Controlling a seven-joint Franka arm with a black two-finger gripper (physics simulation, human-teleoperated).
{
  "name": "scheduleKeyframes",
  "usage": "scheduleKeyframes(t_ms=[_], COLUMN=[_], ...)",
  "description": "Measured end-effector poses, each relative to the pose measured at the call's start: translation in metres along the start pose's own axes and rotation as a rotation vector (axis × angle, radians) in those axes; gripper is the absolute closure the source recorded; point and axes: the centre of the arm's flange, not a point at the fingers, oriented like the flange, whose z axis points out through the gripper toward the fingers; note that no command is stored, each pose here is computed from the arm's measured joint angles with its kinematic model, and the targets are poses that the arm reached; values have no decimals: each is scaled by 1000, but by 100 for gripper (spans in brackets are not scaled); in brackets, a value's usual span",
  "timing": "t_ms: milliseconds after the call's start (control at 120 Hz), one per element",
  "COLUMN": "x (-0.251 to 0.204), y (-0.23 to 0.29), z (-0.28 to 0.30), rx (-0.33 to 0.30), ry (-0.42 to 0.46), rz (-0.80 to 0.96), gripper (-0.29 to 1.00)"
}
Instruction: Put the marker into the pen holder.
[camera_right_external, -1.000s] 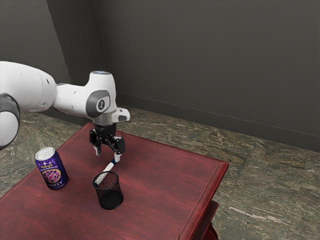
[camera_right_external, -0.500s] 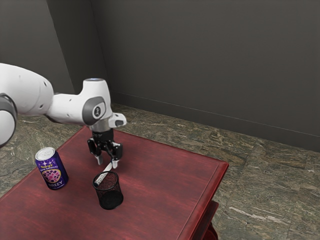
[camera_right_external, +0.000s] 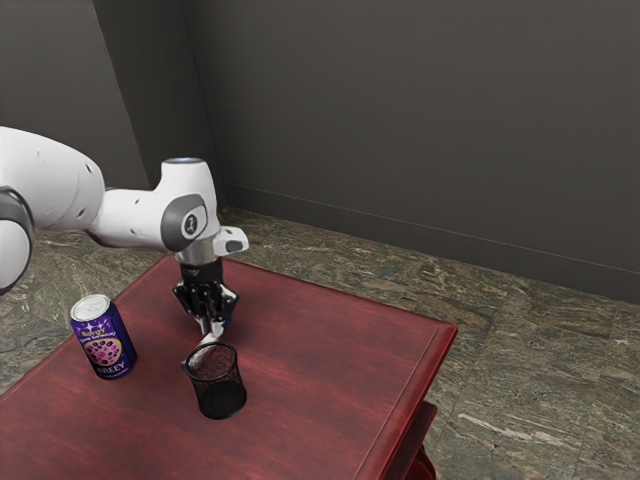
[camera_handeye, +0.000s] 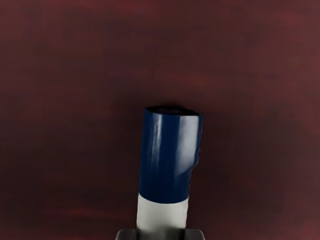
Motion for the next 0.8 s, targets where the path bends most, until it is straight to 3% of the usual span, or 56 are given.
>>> scheduleKeyframes(t_ms=[408, 800], x=[1, 1], y=[0, 2], z=[3, 1], rx=[1, 8], ry=[3, 9], rz=[-4, 1], gripper=[57, 72])
